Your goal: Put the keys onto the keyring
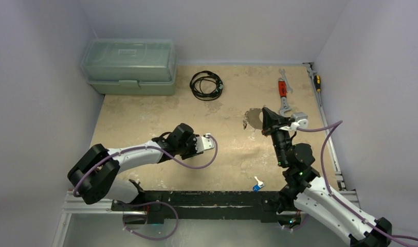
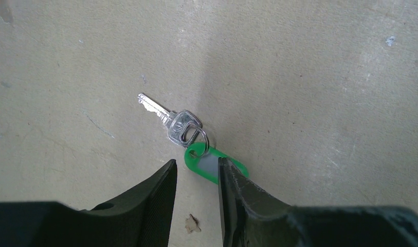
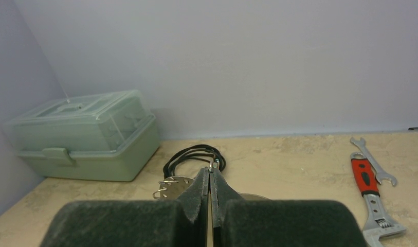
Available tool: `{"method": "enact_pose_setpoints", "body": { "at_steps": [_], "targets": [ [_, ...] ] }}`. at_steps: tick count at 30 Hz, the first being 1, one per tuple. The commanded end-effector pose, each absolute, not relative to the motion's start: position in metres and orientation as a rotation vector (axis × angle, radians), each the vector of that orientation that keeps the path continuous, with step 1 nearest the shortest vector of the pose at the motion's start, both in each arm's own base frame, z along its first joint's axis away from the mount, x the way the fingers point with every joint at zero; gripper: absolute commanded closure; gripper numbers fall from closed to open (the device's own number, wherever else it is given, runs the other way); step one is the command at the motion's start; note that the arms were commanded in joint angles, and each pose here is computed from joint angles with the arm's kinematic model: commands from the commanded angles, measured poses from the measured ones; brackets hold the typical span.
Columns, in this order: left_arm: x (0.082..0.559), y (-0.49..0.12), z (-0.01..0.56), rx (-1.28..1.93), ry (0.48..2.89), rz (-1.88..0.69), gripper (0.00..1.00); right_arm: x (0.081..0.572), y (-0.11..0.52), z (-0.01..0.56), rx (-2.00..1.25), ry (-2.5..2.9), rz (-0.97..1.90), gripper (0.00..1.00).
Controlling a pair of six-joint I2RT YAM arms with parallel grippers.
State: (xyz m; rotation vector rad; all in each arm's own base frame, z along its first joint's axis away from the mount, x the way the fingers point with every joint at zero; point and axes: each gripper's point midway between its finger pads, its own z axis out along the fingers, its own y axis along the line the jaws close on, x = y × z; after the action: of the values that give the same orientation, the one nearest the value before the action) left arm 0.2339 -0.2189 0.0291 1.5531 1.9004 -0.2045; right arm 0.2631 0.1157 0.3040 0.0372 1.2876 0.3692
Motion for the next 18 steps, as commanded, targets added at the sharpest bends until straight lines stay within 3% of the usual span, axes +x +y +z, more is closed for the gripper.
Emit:
{"method": "enact_pose_setpoints", "body": {
  "at_steps": [1,18],
  "targets": [
    [0.242,-0.240,0.045,1.559,1.809,-0.281,0.66,0.258,0.115,0.327,0.066,1.210,0.425,1.00],
    [0.245,-0.238,0.035,1.577,1.851,-0.268,0.73,0.259,0.117,0.326,0.057,1.218,0.424,1.00]
  ]
}}
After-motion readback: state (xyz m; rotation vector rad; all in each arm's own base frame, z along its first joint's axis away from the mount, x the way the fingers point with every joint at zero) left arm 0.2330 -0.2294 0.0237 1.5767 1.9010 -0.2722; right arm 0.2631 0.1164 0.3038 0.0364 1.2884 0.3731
